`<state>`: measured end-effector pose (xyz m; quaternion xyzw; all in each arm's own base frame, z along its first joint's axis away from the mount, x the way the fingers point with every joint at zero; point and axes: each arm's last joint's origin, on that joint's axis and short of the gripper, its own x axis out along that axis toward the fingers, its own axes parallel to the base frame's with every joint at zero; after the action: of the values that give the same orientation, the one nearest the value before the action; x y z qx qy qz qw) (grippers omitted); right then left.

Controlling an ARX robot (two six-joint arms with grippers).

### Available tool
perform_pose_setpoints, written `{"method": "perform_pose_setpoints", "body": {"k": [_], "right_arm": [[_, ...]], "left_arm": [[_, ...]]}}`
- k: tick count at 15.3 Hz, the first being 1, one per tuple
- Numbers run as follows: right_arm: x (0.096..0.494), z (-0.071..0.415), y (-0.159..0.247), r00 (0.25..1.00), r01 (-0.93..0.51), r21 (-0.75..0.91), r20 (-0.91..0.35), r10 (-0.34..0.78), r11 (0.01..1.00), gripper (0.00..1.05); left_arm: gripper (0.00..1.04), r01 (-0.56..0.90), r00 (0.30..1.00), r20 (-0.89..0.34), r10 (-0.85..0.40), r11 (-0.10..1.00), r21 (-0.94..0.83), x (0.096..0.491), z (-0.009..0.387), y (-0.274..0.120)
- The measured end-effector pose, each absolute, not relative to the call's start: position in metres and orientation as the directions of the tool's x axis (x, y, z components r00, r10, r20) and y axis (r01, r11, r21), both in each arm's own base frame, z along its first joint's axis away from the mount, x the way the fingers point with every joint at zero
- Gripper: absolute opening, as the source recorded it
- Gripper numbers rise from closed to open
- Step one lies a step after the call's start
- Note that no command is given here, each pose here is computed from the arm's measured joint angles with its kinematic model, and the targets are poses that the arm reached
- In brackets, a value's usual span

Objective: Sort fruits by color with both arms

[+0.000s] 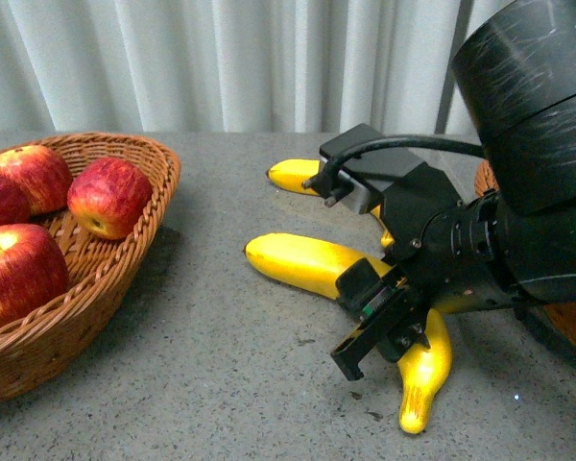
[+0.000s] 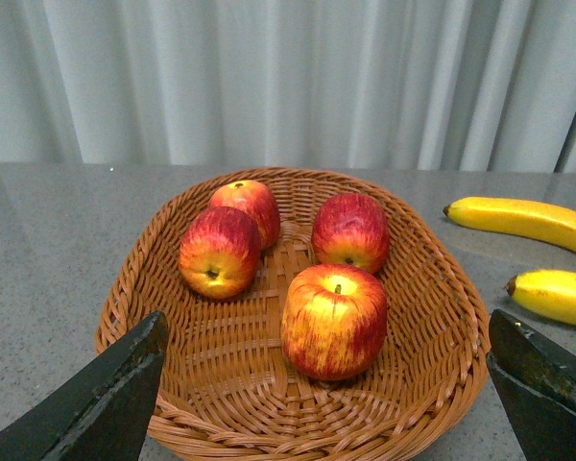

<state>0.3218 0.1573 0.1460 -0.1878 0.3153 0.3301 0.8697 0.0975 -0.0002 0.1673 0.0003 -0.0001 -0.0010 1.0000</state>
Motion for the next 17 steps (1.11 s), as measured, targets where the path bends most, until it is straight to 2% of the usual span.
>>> {"method": "perform_pose_setpoints", "body": {"k": [2,3,4,6,8,10,12,14,17], "right_arm": [[0.324,0.168,0.142,0.617,-0.665,-0.060,-0.606,0.503,0.745,0.37],[0.323,0.215,0.109,0.699,-0.621,0.011,-0.445,0.560,0.784,0.37],[0.308,0.255,0.036,0.843,-0.492,-0.034,-0.268,0.466,0.870,0.37],[0.299,0.248,-0.015,0.885,-0.386,-0.104,-0.322,0.336,0.917,0.37],[0.286,0.221,-0.045,0.881,-0.327,-0.166,-0.411,0.236,0.930,0.37],[0.281,0.199,-0.055,0.853,-0.346,-0.221,-0.478,0.208,0.912,0.37],[0.281,0.195,-0.056,0.849,-0.357,-0.274,-0.493,0.188,0.893,0.37],[0.280,0.197,-0.057,0.857,-0.354,-0.299,-0.484,0.179,0.886,0.56],[0.284,0.222,-0.040,0.874,-0.380,-0.333,-0.435,0.217,0.863,0.93]], "left_arm": [[0.98,0.002,1.000,0.000,-0.002,1.000,0.001,0.097,0.167,0.000],[0.98,0.002,1.000,0.001,-0.002,1.000,0.001,0.097,0.167,0.000],[0.98,0.002,1.000,0.000,-0.002,1.000,0.001,0.097,0.167,0.000],[0.98,0.002,1.000,0.001,-0.002,1.000,0.001,0.097,0.167,0.000],[0.98,0.002,1.000,0.000,-0.002,1.000,0.001,0.097,0.167,0.000],[0.98,0.002,1.000,0.001,-0.002,1.000,0.001,0.097,0.167,0.000],[0.98,0.002,1.000,0.000,-0.002,1.000,0.001,0.097,0.167,0.000],[0.98,0.002,1.000,0.001,-0.002,1.000,0.001,0.097,0.167,0.000],[0.98,0.002,1.000,0.001,-0.002,1.000,0.001,0.097,0.167,0.000]]}}
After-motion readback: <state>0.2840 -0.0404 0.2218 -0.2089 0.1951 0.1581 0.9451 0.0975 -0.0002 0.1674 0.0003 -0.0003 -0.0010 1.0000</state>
